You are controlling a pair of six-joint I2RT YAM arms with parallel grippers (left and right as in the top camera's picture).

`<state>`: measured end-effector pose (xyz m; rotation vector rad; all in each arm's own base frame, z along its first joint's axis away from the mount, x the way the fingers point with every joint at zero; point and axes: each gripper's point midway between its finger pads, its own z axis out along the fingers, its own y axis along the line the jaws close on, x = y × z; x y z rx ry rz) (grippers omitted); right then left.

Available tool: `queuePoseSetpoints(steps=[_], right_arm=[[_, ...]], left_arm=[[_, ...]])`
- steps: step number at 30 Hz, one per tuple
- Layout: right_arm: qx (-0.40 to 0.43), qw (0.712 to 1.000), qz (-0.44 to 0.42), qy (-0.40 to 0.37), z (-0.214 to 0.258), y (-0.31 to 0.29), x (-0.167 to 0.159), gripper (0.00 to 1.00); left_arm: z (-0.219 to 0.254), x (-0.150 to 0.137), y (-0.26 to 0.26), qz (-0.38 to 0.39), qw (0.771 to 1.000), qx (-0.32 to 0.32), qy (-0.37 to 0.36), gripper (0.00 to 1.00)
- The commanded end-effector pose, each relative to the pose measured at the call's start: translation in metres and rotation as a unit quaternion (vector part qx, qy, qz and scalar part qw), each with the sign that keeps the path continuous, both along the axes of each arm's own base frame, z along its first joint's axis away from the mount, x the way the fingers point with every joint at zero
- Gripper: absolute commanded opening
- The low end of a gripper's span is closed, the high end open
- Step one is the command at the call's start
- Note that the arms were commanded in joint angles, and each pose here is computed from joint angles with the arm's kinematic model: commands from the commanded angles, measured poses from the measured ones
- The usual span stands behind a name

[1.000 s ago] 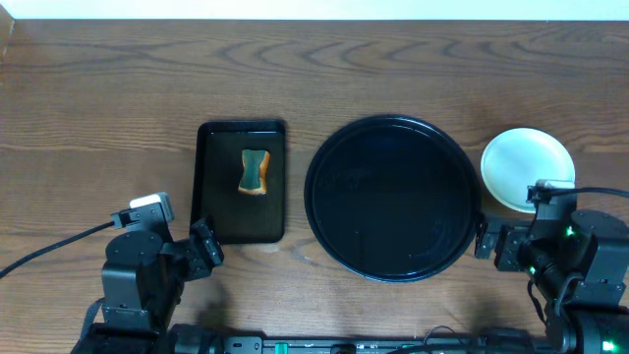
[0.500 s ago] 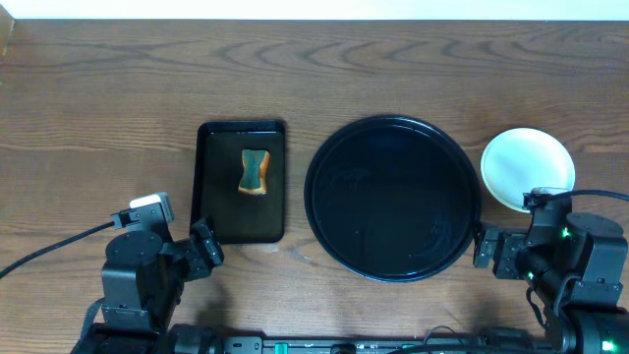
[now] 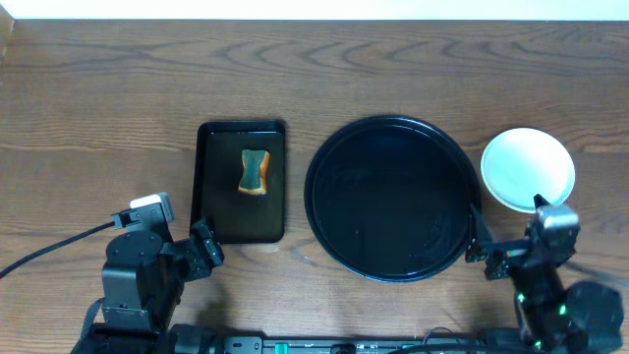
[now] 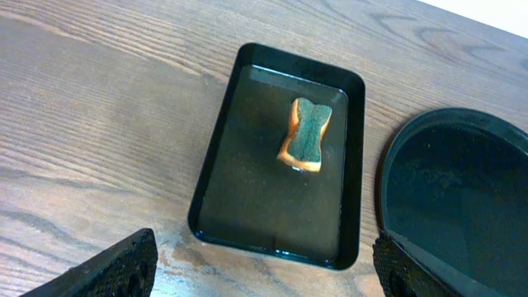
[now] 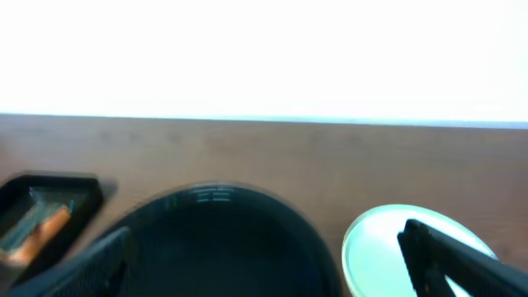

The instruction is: Clean dirty plates on tray and stack at the side

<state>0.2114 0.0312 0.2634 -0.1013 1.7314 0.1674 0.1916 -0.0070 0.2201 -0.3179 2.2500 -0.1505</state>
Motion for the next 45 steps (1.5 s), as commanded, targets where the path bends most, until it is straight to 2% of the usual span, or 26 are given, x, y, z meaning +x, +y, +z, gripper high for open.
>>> queuePoseSetpoints(steps=[1, 7, 14, 19, 23, 45], right_arm=[[-0.004, 0.999, 0.007, -0.048, -0.011, 0.003, 0.000, 0.99], [0.000, 0.991, 0.014, -0.130, -0.015, 0.006, 0.013, 0.99], [-0.039, 0.979, 0.013, -0.199, -0.036, 0.008, 0.026, 0.99], [-0.084, 0.985, 0.020, -0.149, -0.063, 0.009, 0.030, 0.99], [-0.067, 0.996, 0.025, -0.058, -0.106, 0.009, 0.031, 0.99], [-0.054, 0.996, 0.023, -0.060, -0.104, 0.009, 0.031, 0.99]], left_arm=[[-0.003, 0.000, 0.001, -0.004, 1.000, 0.008, 0.003, 0.84], [-0.003, 0.000, 0.001, -0.004, 1.000, 0.008, 0.003, 0.84], [-0.003, 0.000, 0.001, -0.004, 1.000, 0.008, 0.003, 0.84], [-0.003, 0.000, 0.001, -0.004, 1.000, 0.008, 0.003, 0.85], [-0.003, 0.000, 0.001, -0.004, 1.000, 0.008, 0.003, 0.85], [-0.003, 0.000, 0.001, -0.004, 1.000, 0.008, 0.003, 0.85]])
